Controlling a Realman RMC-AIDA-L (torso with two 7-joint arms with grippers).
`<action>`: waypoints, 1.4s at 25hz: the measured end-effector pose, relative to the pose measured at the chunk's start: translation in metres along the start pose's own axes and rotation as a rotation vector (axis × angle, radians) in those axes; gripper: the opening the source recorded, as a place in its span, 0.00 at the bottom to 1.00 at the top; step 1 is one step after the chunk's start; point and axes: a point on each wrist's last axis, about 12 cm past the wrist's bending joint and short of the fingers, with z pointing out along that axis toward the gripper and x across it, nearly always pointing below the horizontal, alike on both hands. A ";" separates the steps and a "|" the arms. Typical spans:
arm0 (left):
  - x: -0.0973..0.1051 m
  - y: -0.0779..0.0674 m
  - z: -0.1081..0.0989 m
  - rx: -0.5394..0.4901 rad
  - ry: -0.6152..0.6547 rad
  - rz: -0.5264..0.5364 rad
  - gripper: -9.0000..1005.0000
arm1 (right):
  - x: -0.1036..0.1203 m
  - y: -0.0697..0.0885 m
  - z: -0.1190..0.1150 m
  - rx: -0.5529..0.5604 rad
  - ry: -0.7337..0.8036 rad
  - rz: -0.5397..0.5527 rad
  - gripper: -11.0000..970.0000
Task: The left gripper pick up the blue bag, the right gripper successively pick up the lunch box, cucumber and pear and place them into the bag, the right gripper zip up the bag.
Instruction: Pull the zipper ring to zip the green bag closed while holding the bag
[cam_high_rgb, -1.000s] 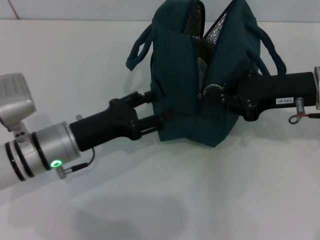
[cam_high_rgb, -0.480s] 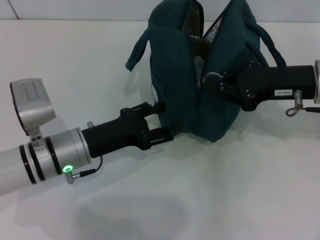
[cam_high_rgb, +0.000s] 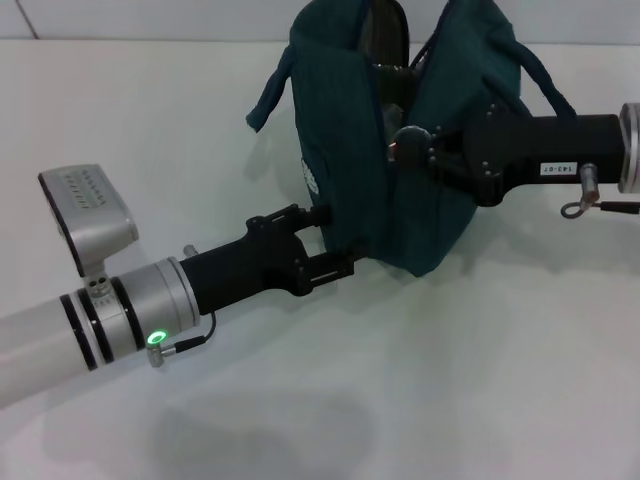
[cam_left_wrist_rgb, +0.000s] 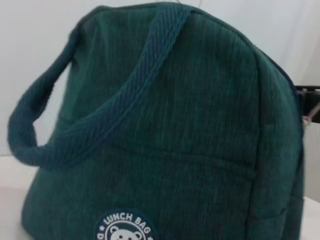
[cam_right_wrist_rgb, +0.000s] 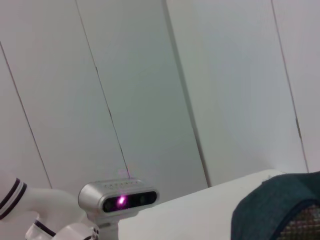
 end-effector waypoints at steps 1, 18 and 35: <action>0.001 0.000 0.001 -0.007 -0.003 0.001 0.74 | 0.000 0.000 0.001 -0.004 0.002 0.002 0.02; 0.003 0.003 0.002 -0.053 0.003 0.031 0.59 | -0.006 -0.003 -0.002 0.020 -0.031 -0.007 0.02; 0.012 0.000 -0.004 -0.078 0.000 0.110 0.12 | -0.005 -0.002 -0.010 0.033 -0.053 -0.003 0.02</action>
